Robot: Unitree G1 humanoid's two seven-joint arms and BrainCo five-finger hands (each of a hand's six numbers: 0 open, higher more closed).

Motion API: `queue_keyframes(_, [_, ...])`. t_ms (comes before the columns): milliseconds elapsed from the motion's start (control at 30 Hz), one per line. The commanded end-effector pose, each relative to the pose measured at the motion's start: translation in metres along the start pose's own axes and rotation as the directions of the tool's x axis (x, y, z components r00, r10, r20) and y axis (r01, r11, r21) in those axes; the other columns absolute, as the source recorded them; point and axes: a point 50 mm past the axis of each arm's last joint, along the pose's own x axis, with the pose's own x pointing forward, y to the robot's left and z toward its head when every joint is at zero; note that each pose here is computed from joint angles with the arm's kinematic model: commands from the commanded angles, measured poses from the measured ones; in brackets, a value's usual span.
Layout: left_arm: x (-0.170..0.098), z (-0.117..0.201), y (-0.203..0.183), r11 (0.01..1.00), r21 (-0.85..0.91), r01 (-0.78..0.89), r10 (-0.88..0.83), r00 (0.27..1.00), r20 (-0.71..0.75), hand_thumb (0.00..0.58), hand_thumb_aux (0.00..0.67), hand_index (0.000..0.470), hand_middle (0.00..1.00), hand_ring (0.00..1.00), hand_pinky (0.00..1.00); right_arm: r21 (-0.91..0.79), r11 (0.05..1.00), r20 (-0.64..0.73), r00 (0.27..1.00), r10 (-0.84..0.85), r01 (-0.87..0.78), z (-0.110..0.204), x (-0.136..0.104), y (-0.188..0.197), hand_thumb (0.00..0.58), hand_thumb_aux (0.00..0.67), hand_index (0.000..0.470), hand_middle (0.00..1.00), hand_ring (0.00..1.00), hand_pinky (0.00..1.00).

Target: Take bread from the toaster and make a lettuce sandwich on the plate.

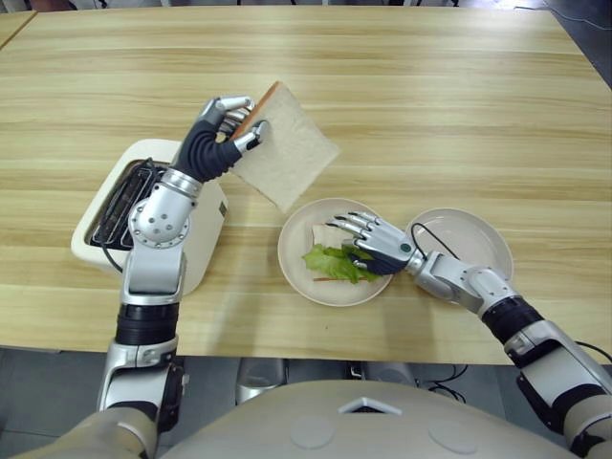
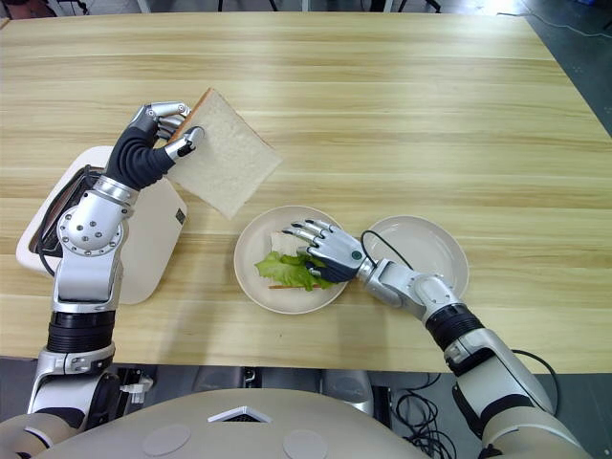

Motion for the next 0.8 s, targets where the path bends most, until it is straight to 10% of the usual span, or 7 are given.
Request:
queue_keyframes(33, [0.002, -0.003, -0.006, 1.000, 0.007, 0.028, -0.028, 1.000, -0.011, 0.580, 0.670, 0.460, 1.00, 1.00, 1.00, -0.006, 1.000, 0.021, 1.000, 0.017, -0.017, 0.004, 0.002, 0.003, 0.566, 0.568, 0.390, 0.00, 0.00, 0.00])
queue_keyframes(800, [0.004, -0.012, -0.022, 0.997, -0.004, 0.077, -0.077, 0.996, -0.036, 0.577, 0.623, 0.428, 1.00, 1.00, 1.00, -0.028, 0.999, 0.010, 1.000, -0.030, 0.030, -0.008, 0.014, -0.018, 0.580, 0.670, 0.460, 0.00, 0.00, 0.00])
